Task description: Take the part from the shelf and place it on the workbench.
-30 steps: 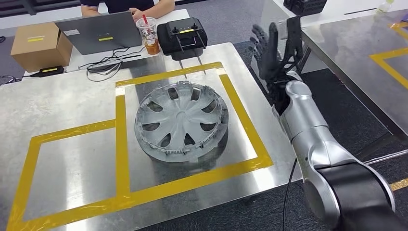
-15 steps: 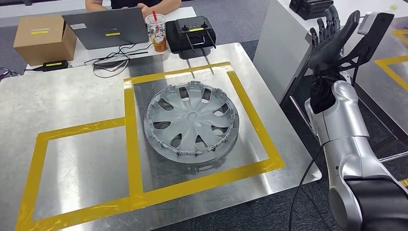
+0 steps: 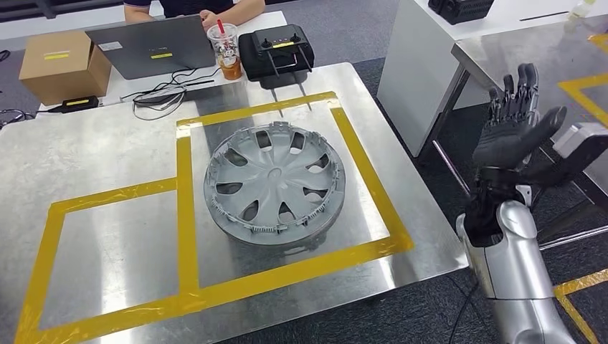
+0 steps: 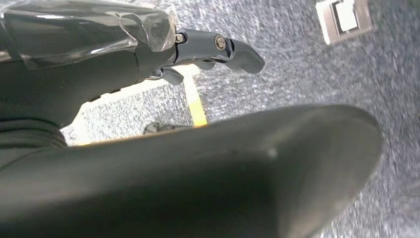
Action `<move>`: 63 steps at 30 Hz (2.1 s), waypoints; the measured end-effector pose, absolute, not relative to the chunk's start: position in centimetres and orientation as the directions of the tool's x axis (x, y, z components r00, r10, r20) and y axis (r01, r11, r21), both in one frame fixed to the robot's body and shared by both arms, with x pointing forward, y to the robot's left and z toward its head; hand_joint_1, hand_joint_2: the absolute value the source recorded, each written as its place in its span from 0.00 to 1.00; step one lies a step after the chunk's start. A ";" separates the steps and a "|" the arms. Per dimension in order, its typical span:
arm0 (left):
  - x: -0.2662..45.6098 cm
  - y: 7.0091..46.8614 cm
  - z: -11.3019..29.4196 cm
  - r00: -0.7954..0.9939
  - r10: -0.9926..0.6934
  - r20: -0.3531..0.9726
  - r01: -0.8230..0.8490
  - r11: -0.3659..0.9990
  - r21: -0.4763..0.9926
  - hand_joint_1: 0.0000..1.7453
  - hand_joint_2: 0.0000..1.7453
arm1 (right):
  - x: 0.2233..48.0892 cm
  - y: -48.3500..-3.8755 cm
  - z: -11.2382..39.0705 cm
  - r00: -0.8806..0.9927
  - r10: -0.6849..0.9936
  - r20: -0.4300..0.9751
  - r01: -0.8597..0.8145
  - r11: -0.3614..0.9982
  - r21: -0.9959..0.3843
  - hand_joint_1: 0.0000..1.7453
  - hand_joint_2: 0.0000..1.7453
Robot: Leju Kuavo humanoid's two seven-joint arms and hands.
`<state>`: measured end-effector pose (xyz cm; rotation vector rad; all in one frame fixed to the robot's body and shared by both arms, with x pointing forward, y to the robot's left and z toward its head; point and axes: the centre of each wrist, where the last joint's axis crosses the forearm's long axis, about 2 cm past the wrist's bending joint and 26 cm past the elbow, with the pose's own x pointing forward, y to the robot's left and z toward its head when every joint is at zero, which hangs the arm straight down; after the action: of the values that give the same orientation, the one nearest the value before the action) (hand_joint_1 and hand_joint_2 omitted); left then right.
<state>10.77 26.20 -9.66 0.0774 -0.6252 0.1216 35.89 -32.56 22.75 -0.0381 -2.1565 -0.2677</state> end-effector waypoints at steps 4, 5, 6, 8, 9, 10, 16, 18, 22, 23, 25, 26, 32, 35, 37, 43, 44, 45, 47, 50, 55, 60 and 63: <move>10.6 26.5 -9.7 0.802 0.120 0.586 -0.175 0.984 0.037 0.00 0.00 | 32.8 -32.0 22.7 -0.643 -0.068 0.763 0.159 0.963 0.220 0.00 0.00; 10.7 26.5 -9.7 0.800 0.125 0.587 -0.182 0.983 0.038 0.00 0.00 | 32.3 -32.0 23.1 -0.665 -0.067 0.743 0.164 0.958 0.234 0.00 0.00; 10.8 26.6 -9.7 0.799 0.129 0.587 -0.188 0.981 0.040 0.00 0.00 | 31.9 -32.1 23.6 -0.684 -0.068 0.726 0.167 0.955 0.246 0.00 0.00; 10.8 26.7 -9.7 0.798 0.133 0.587 -0.195 0.980 0.043 0.00 0.00 | 31.2 -32.2 24.2 -0.712 -0.066 0.699 0.169 0.950 0.262 0.00 0.00; 10.7 26.8 -9.7 0.799 0.134 0.586 -0.198 0.979 0.045 0.00 0.00 | 30.8 -32.2 24.5 -0.724 -0.062 0.687 0.170 0.949 0.265 0.00 0.00; 10.7 26.8 -9.7 0.799 0.135 0.586 -0.199 0.979 0.045 0.00 0.00 | 30.5 -32.3 24.6 -0.736 -0.058 0.675 0.171 0.948 0.267 0.00 0.00; 10.7 26.9 -9.7 0.796 0.155 0.585 -0.221 0.974 0.042 0.00 0.00 | 29.6 -32.7 25.6 -0.786 -0.043 0.617 0.168 0.945 0.281 0.00 0.00; 10.5 27.0 -9.7 0.797 0.162 0.582 -0.228 0.973 0.041 0.00 0.00 | 29.4 -32.6 25.7 -0.792 -0.048 0.609 0.162 0.945 0.285 0.00 0.00; 10.6 27.0 -9.7 0.794 0.171 0.584 -0.238 0.971 0.038 0.00 0.00 | 29.2 -32.3 26.3 -0.807 -0.055 0.587 0.147 0.945 0.292 0.00 0.00; 10.5 27.0 -9.7 0.793 0.173 0.584 -0.239 0.970 0.038 0.00 0.00 | 29.2 -32.3 26.4 -0.810 -0.056 0.584 0.145 0.945 0.293 0.00 0.00; 10.5 27.1 -9.7 0.794 0.175 0.583 -0.242 0.969 0.039 0.00 0.00 | 29.2 -32.3 26.4 -0.813 -0.058 0.580 0.143 0.945 0.295 0.00 0.00; 10.4 27.1 -9.7 0.795 0.175 0.581 -0.243 0.969 0.040 0.00 0.00 | 29.2 -32.2 26.5 -0.814 -0.060 0.578 0.141 0.944 0.297 0.00 0.00; 10.2 27.2 -9.8 0.795 0.179 0.580 -0.252 0.967 0.046 0.00 0.00 | 29.1 -31.8 26.8 -0.820 -0.067 0.568 0.134 0.943 0.304 0.00 0.00; 10.3 27.2 -9.7 0.790 0.180 0.586 -0.256 0.965 0.049 0.00 0.00 | 28.9 -31.5 27.0 -0.824 -0.066 0.562 0.130 0.945 0.301 0.00 0.00; 10.4 27.3 -9.7 0.786 0.181 0.591 -0.259 0.965 0.049 0.00 0.00 | 28.9 -31.4 27.3 -0.830 -0.069 0.554 0.122 0.946 0.301 0.00 0.00; 10.6 27.4 -9.6 0.780 0.187 0.598 -0.268 0.962 0.048 0.00 0.00 | 28.7 -31.1 27.7 -0.836 -0.077 0.543 0.108 0.947 0.301 0.00 0.00; 10.6 27.3 -9.6 0.778 0.189 0.599 -0.270 0.962 0.047 0.00 0.00 | 28.7 -31.1 27.7 -0.836 -0.078 0.543 0.108 0.947 0.301 0.00 0.00; 10.6 27.3 -9.6 0.777 0.191 0.599 -0.272 0.961 0.046 0.00 0.00 | 28.7 -31.1 27.8 -0.836 -0.078 0.542 0.107 0.947 0.302 0.00 0.00; 10.6 27.3 -9.6 0.777 0.192 0.599 -0.273 0.961 0.046 0.00 0.00 | 28.7 -31.1 27.7 -0.836 -0.079 0.543 0.107 0.947 0.302 0.00 0.00; 10.5 27.3 -9.6 0.778 0.193 0.598 -0.273 0.961 0.046 0.00 0.00 | 28.7 -31.1 27.7 -0.836 -0.080 0.543 0.106 0.947 0.303 0.00 0.00; 10.2 27.3 -9.6 0.777 0.206 0.595 -0.288 0.957 0.045 0.00 0.00 | 28.6 -30.9 28.2 -0.845 -0.094 0.526 0.087 0.947 0.310 0.00 0.00; 9.9 27.4 -9.7 0.779 0.205 0.593 -0.290 0.956 0.049 0.00 0.00 | 28.5 -30.6 28.4 -0.849 -0.105 0.518 0.078 0.944 0.319 0.00 0.00; 9.9 27.4 -9.7 0.779 0.205 0.593 -0.293 0.955 0.054 0.00 0.00 | 28.4 -30.4 28.5 -0.850 -0.111 0.515 0.073 0.943 0.324 0.00 0.00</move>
<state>9.91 27.44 -9.70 0.1465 -0.6228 0.2705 28.41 -30.45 28.48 0.0272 -2.5476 -0.4521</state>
